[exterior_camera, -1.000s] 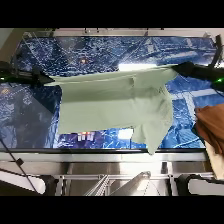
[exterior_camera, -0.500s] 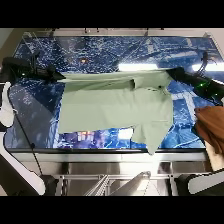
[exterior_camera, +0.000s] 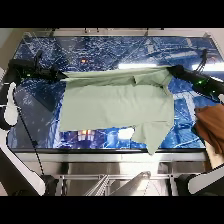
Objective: Fold the shirts.
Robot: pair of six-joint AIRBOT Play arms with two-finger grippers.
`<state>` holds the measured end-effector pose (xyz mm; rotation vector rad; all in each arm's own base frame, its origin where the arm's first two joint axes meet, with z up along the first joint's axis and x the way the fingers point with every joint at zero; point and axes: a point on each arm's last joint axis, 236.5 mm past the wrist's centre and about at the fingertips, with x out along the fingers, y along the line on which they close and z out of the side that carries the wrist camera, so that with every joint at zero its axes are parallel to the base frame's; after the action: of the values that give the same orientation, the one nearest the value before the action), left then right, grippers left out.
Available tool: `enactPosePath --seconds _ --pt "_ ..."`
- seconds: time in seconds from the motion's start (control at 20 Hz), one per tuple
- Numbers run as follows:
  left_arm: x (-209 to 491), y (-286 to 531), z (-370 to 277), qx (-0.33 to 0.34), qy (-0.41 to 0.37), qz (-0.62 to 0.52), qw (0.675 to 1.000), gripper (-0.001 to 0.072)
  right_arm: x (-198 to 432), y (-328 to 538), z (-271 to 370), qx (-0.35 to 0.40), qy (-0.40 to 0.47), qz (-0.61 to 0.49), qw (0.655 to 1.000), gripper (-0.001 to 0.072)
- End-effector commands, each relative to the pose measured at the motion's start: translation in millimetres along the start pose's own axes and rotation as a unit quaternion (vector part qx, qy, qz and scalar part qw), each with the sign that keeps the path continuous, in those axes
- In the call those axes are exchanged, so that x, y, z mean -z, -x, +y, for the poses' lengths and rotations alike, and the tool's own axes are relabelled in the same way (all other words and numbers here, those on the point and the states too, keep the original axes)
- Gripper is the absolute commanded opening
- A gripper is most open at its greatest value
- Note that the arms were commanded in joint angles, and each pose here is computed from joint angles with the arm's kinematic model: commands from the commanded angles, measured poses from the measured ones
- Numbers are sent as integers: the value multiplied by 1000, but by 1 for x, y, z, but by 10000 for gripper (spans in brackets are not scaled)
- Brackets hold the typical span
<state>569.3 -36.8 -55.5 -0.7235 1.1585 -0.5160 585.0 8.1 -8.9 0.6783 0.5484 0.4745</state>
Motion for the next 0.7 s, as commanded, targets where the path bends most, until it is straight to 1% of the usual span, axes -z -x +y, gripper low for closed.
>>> enactPosePath --seconds 0.0,0.15,0.25,0.4,0.65 --pt "18 -3 10 4 15 26 1000 24 45 4 -9 -7 0 87 996 20" --pt "37 -7 14 12 32 58 998 24 72 14 -12 -10 -4 143 990 20" --pt "54 -14 19 16 48 79 996 24 87 19 -6 -27 -10 170 985 20" --pt "74 -23 27 19 72 101 992 24 99 22 3 -46 -23 191 980 20" --pt "89 -26 30 24 86 122 988 28 109 23 -5 -34 -48 208 976 22"
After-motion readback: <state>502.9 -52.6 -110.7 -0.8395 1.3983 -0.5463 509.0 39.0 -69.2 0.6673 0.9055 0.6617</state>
